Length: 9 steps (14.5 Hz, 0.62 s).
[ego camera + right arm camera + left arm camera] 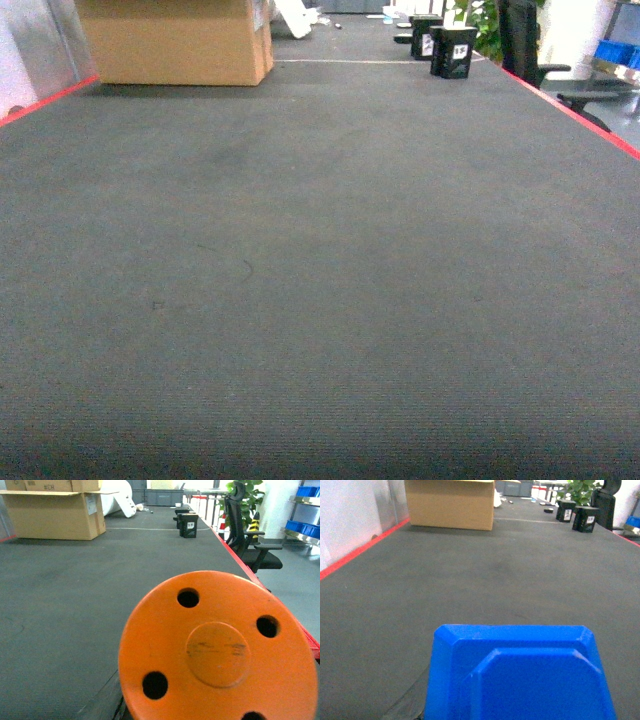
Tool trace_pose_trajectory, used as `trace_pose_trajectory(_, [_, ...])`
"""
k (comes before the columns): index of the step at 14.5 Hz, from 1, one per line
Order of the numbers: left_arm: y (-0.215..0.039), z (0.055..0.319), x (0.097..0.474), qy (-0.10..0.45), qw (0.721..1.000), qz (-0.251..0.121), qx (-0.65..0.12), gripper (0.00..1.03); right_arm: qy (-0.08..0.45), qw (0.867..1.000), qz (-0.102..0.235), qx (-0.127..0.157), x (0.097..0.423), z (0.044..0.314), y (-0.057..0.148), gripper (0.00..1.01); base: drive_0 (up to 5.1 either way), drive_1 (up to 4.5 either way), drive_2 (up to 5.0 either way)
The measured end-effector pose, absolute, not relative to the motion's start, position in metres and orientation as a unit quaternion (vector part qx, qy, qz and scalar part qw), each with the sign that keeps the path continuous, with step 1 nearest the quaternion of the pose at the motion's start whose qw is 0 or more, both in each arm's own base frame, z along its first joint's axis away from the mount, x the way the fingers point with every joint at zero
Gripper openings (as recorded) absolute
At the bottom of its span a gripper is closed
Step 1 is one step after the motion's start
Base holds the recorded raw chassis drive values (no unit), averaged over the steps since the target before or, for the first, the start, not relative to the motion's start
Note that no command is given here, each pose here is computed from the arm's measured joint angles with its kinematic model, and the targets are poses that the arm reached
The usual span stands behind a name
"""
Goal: Sort blue parts and orange caps into right shelf containers
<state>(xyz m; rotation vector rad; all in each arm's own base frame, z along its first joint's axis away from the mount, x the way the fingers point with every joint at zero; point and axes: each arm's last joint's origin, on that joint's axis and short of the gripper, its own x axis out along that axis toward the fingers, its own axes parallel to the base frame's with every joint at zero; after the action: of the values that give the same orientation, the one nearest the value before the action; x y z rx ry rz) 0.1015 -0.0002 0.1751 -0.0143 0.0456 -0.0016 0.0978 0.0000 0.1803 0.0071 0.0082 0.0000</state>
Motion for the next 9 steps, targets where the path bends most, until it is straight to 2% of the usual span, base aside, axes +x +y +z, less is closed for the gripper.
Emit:
trace_pose_trajectory(2, [0.0,0.174,0.098,0.002,1.0,0.0,-0.007,0.43,0.004,1.0,0.0,0.004,0.098,0.178,0.0,0.44,0.0,0.0,0.0])
trace_pose_trajectory(4, [0.0,0.166,0.098,0.002,1.0,0.0,-0.007,0.43,0.001,1.0,0.0,0.003,0.097,0.167,0.0,0.44,0.0,0.0,0.0])
trace_pose_trajectory(9, [0.0,0.166,0.098,0.003,1.0,-0.001,-0.007,0.43,-0.001,1.0,0.0,0.003,0.097,0.167,0.0,0.44,0.0,0.0,0.0])
